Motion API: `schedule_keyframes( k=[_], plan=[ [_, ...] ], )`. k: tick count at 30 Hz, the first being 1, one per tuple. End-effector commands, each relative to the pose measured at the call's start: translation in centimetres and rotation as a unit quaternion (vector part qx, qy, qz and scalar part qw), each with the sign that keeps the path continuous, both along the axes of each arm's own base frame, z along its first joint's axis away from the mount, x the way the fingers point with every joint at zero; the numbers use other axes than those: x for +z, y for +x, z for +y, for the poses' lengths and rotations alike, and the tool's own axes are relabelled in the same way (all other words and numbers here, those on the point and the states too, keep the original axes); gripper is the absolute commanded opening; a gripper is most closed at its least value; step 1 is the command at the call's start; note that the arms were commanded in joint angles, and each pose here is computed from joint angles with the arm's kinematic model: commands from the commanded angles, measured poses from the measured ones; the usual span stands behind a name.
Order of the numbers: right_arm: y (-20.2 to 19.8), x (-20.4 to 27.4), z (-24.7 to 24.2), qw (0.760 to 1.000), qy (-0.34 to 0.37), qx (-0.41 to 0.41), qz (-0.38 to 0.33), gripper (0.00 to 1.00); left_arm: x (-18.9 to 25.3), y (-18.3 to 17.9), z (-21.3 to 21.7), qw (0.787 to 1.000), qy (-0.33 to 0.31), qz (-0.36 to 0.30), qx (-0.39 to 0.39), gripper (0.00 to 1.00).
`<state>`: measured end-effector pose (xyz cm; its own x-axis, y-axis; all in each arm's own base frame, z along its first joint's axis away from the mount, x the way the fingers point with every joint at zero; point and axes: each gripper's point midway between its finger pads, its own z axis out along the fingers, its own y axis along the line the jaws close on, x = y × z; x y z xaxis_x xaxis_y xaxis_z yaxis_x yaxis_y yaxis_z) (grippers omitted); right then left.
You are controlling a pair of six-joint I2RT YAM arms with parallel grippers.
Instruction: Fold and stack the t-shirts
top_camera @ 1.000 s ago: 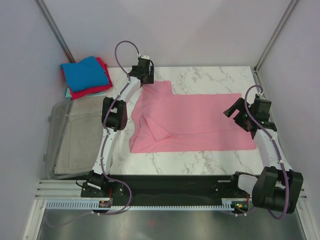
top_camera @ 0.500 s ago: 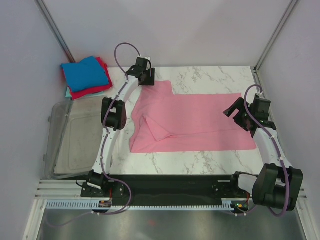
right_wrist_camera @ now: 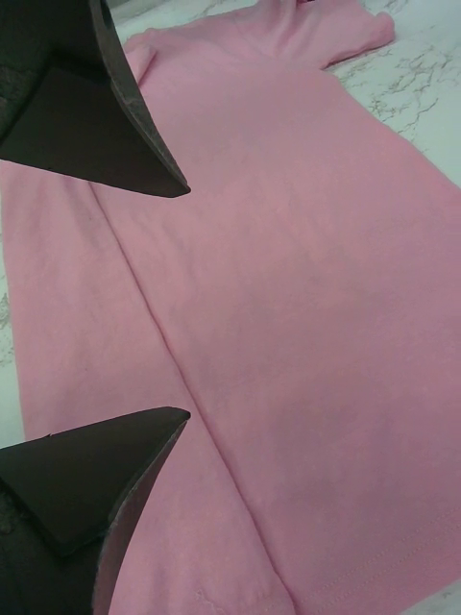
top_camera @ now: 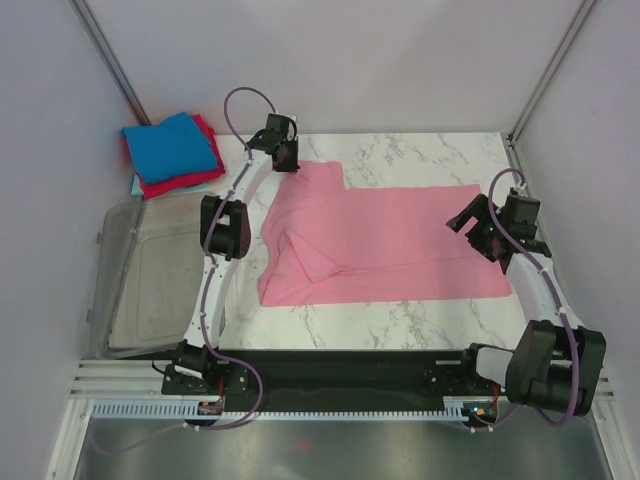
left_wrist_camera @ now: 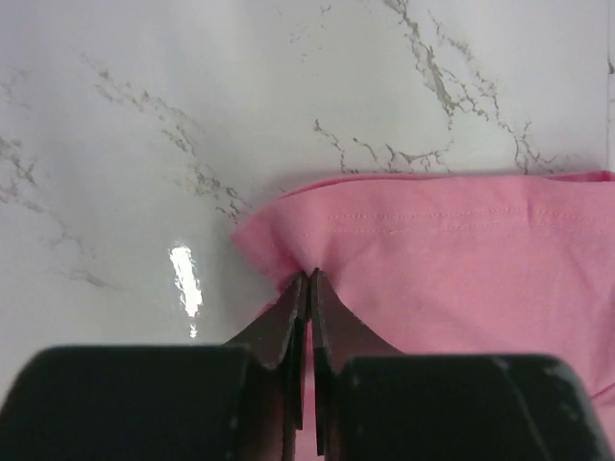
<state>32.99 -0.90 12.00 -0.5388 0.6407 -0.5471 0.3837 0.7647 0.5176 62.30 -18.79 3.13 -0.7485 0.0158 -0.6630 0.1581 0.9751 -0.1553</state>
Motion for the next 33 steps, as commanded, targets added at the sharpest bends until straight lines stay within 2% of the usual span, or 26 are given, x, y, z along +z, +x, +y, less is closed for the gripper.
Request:
schedule_keyframes(
  k=[1,6,8,10,11,13,14,17,20,25,28,29,33],
  plan=[
    [2.3,2.7,-0.7,0.999,-0.01,-0.014,-0.047,0.98,-0.7,-1.1,-1.5,0.999,-0.019,0.02,-0.026,0.04],
    [6.1,3.9,-3.0,0.997,-0.048,-0.038,-0.048,0.98,2.0,-0.6,-2.6,0.999,-0.042,-0.019,-0.028,0.02],
    [7.5,2.8,-4.0,0.997,-0.061,-0.046,-0.023,0.97,2.4,-0.8,-2.3,0.999,-0.039,-0.023,-0.022,0.02],
    [9.3,3.0,-5.2,0.995,-0.075,-0.06,-0.016,0.96,4.7,-0.4,-1.5,0.998,-0.036,-0.057,-0.009,0.02],
    [9.8,3.1,-5.3,0.995,-0.075,-0.062,-0.017,0.96,5.7,-0.2,-1.3,0.997,-0.034,-0.074,-0.007,0.28],
    [10.9,3.3,-5.2,0.996,-0.063,-0.065,-0.024,0.96,7.1,0.8,0.6,0.994,0.002,-0.11,0.02,0.59],
    [11.2,3.4,-5.2,0.996,-0.06,-0.065,-0.028,0.96,7.5,1.1,1.0,0.993,0.01,-0.117,0.024,0.8],
    [11.6,2.8,-4.9,0.996,-0.056,-0.063,-0.029,0.96,6.2,1.6,1.6,0.994,0.0,-0.103,0.022,1.0],
    [11.6,1.9,-4.6,0.997,-0.051,-0.058,-0.022,0.96,4.4,1.7,1.8,0.997,-0.024,-0.074,0.026,1.0],
    [11.5,0.5,-4.2,0.998,-0.042,-0.051,-0.017,0.96,3.3,2.2,1.4,0.997,-0.035,-0.067,0.015,0.99],
    [11.3,0.2,-4.0,0.998,-0.041,-0.048,-0.014,0.96,2.1,2.3,0.0,0.997,-0.065,-0.05,-0.009,0.93],
    [11.3,0.2,-4.1,0.998,-0.042,-0.05,-0.014,0.96,1.8,1.9,-0.5,0.996,-0.075,-0.036,-0.017,0.88],
    [11.3,0.7,-4.1,0.998,-0.041,-0.048,-0.018,0.96,0.8,0.5,-1.7,0.994,-0.104,-0.002,-0.037,0.83]
  ],
)
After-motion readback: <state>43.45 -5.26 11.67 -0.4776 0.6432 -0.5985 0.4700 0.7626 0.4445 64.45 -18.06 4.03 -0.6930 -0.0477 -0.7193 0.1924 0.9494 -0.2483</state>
